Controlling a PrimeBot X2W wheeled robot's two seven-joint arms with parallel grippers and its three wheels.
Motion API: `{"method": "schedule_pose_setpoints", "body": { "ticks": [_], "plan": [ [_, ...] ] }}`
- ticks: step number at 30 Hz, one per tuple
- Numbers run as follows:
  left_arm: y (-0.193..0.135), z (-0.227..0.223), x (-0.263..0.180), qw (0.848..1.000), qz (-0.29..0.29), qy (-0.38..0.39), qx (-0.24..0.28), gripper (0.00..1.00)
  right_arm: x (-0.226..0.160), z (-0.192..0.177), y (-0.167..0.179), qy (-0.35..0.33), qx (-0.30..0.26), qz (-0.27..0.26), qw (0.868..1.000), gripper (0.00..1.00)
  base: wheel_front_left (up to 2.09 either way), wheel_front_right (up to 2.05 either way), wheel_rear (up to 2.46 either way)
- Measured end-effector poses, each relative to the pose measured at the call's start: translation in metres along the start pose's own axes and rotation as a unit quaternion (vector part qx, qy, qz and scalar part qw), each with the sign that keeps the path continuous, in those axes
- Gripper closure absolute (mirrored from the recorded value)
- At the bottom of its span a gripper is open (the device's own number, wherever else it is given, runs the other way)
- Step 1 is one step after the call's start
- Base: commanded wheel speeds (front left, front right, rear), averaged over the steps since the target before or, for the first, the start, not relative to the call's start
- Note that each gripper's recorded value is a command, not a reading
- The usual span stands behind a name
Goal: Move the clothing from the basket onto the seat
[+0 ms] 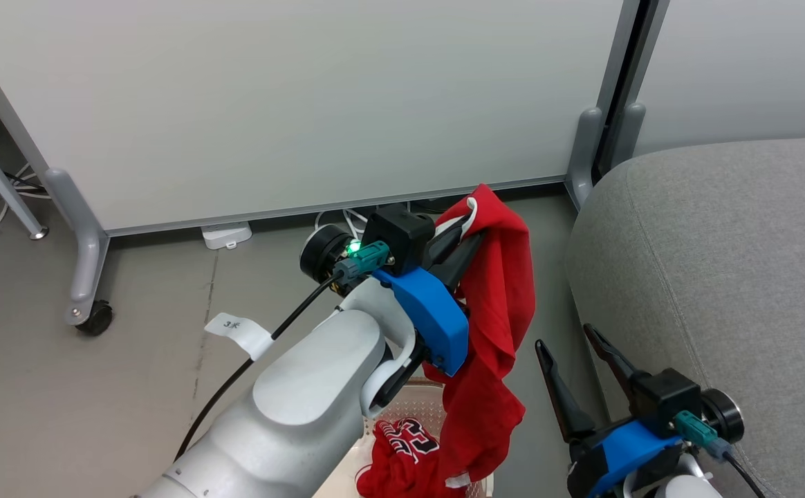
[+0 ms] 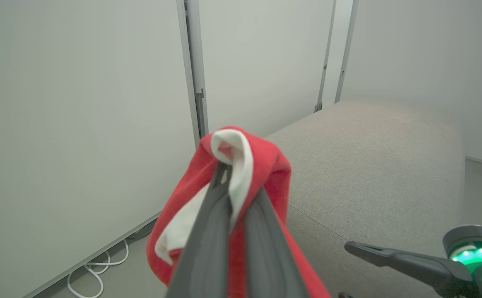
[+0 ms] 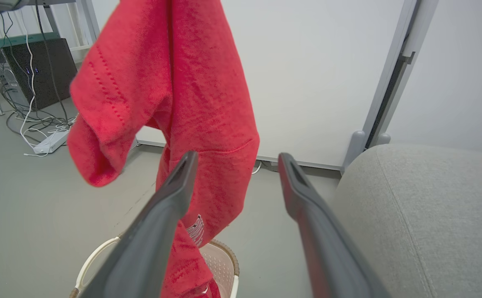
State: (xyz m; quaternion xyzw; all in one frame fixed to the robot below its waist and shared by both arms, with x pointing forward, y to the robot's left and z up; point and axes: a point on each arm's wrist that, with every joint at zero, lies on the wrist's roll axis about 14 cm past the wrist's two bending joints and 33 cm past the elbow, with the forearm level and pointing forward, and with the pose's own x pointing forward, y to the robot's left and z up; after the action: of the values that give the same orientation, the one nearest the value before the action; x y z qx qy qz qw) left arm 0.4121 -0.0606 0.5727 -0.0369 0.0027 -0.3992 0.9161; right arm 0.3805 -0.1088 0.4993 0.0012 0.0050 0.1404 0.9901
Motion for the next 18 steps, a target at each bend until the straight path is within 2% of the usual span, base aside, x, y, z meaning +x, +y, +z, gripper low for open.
{"method": "schedule_pose_setpoints", "body": {
  "ticks": [11, 18],
  "plan": [
    [-0.002, 0.002, 0.005, 1.000, -0.006, -0.004, -0.008, 1.00, 0.026, -0.013, 0.020, 0.039, -0.011, 0.043, 0.998, 0.00, 0.00, 0.00, 0.00],
    [-0.006, 0.003, 0.006, 1.000, -0.011, -0.006, -0.010, 1.00, 0.049, -0.009, 0.022, 0.037, -0.016, 0.056, 0.998, 0.00, 0.00, 0.00, 0.00]
  ]
}}
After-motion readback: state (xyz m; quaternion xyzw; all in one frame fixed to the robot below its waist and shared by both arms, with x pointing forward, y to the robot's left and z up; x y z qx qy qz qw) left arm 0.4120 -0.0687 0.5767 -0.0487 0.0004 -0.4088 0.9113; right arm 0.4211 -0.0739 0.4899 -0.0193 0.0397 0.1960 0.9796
